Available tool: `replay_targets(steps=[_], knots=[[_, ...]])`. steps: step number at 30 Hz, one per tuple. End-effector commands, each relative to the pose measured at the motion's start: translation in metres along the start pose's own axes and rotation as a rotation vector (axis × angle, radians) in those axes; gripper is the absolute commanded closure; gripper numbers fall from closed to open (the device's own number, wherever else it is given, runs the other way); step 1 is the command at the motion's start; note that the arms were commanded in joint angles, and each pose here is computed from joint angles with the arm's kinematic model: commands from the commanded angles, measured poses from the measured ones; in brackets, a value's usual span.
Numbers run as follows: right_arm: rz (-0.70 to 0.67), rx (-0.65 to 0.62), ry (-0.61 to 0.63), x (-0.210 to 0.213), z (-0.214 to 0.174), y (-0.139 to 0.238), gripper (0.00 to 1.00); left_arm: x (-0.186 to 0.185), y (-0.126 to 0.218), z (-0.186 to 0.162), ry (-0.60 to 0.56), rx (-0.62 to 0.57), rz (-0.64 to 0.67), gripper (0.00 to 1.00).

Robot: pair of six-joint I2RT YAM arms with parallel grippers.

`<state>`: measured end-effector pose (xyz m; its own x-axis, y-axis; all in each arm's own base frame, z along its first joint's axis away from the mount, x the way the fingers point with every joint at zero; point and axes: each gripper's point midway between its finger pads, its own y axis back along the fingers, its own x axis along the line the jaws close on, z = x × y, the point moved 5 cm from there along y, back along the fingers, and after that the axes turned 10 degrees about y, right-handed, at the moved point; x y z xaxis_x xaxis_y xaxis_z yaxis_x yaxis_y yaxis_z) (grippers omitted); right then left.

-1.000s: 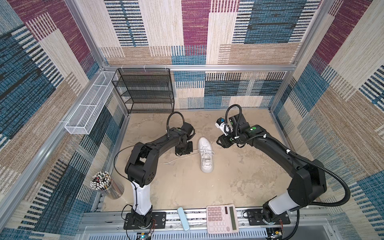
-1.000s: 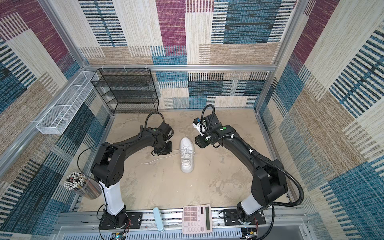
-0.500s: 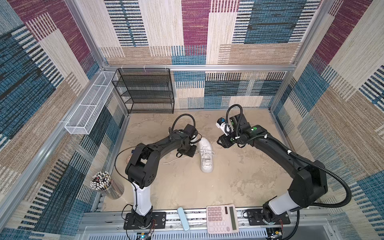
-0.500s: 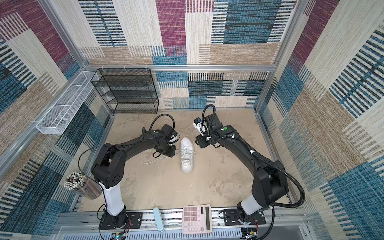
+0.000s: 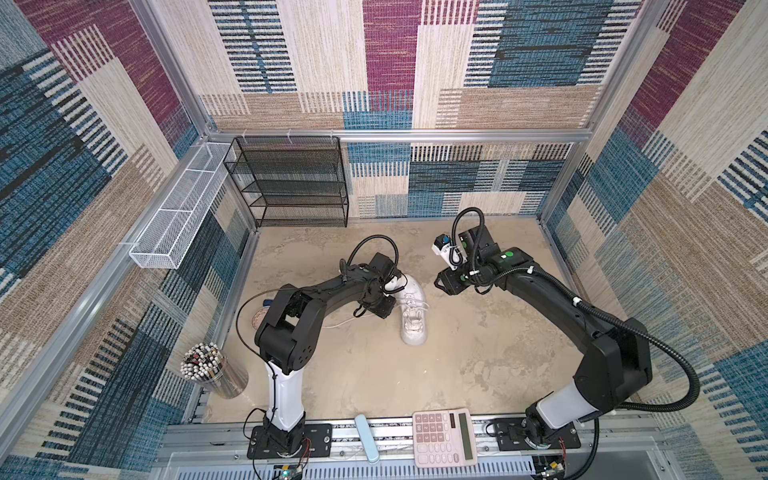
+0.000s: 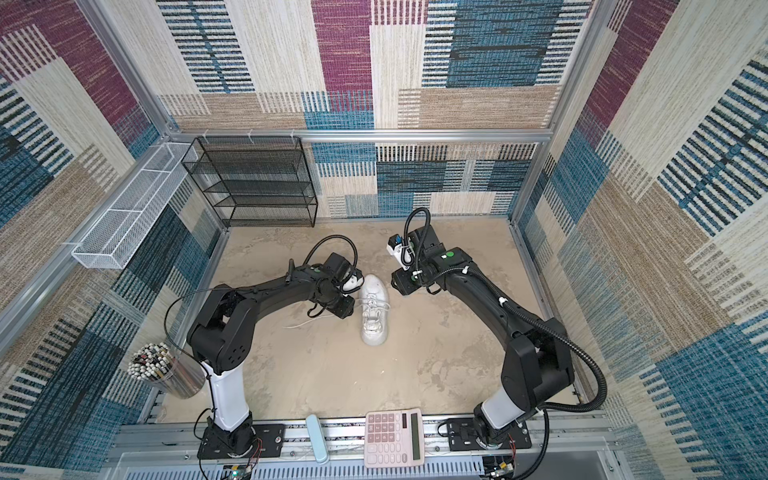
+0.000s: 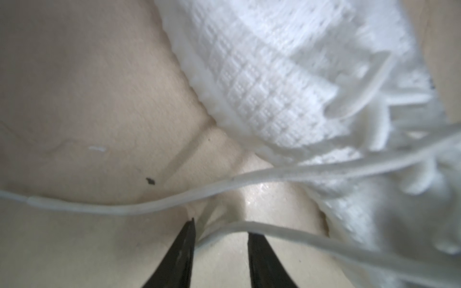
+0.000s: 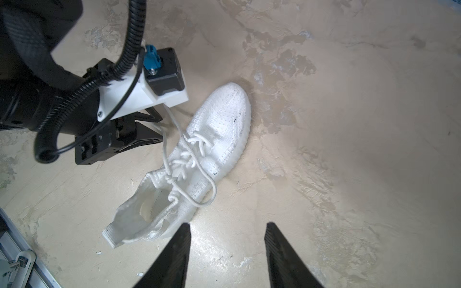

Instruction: Tie the shoes

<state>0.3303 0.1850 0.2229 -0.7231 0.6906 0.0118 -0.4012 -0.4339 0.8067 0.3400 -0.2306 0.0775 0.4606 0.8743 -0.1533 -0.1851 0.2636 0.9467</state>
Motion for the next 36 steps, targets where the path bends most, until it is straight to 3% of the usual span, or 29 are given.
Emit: replay_targets(steps=[1,5,10,14,25,36], knots=[[-0.016,-0.005,-0.002,-0.002,0.003,0.002,0.49,-0.004,-0.002,0.002,-0.03,-0.01,-0.031,0.64],[-0.02,-0.007,-0.003,-0.003,0.004,0.003,0.49,-0.004,-0.006,-0.001,-0.026,-0.017,-0.042,0.68],[-0.022,-0.011,-0.006,-0.004,0.003,0.005,0.49,-0.007,-0.002,0.0,-0.017,-0.028,-0.055,0.9],[-0.011,-0.011,-0.005,-0.002,0.001,0.005,0.49,-0.009,0.005,-0.001,-0.014,-0.041,-0.059,1.0],[-0.004,-0.027,-0.049,-0.007,-0.004,0.006,0.49,-0.03,0.046,-0.006,0.016,-0.094,-0.126,1.0],[0.046,-0.063,-0.106,-0.013,-0.01,0.004,0.49,-0.062,0.062,0.031,0.059,-0.151,-0.187,1.0]])
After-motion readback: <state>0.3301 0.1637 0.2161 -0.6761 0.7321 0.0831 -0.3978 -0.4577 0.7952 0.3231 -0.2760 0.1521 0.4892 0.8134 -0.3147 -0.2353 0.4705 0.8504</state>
